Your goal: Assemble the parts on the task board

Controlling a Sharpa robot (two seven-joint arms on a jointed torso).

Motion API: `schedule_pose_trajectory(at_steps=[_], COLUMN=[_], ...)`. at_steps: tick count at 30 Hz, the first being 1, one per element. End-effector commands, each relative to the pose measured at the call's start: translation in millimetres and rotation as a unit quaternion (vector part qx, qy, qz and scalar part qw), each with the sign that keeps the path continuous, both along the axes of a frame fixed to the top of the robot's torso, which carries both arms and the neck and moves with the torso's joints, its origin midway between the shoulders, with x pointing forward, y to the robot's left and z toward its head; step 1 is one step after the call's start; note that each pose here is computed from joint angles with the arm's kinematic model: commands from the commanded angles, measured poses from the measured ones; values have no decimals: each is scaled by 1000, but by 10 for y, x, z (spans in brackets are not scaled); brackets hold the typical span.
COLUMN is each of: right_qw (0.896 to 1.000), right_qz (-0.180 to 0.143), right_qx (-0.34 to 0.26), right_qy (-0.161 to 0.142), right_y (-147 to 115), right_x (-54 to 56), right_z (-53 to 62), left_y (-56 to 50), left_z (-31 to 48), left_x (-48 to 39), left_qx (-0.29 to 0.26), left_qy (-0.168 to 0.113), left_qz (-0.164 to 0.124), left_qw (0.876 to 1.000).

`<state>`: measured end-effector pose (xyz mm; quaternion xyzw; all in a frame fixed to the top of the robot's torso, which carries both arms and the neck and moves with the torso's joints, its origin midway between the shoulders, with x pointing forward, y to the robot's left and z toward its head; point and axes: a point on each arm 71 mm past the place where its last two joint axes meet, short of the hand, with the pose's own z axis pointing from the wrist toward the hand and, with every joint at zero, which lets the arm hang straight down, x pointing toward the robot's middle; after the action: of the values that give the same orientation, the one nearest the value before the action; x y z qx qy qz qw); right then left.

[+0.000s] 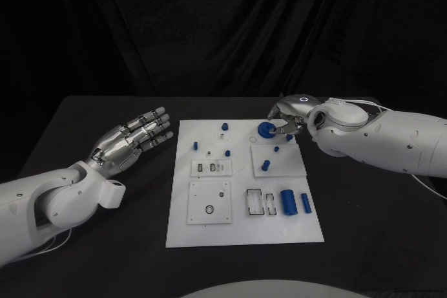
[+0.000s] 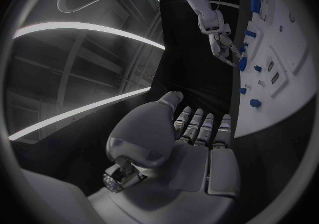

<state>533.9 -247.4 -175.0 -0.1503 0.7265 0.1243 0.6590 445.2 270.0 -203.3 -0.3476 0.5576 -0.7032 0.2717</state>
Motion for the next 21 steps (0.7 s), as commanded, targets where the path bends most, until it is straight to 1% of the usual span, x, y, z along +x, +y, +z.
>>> schedule_pose_trajectory(at_steps=[1, 12, 21], right_qw=[1000, 1000, 1000], right_qz=[-6, -4, -7], right_qx=[-6, -12, -17], right_qy=[1, 12, 21], right_y=[1, 61, 59], right_x=[7, 40, 51], right_z=[-31, -128, -173], left_y=[-16, -22, -14], left_z=[4, -2, -7], left_x=[-5, 3, 2], left_qx=[-6, -6, -5], left_qy=[-1, 1, 3], left_qz=[-8, -10, -10], left_qw=[1000, 1000, 1000])
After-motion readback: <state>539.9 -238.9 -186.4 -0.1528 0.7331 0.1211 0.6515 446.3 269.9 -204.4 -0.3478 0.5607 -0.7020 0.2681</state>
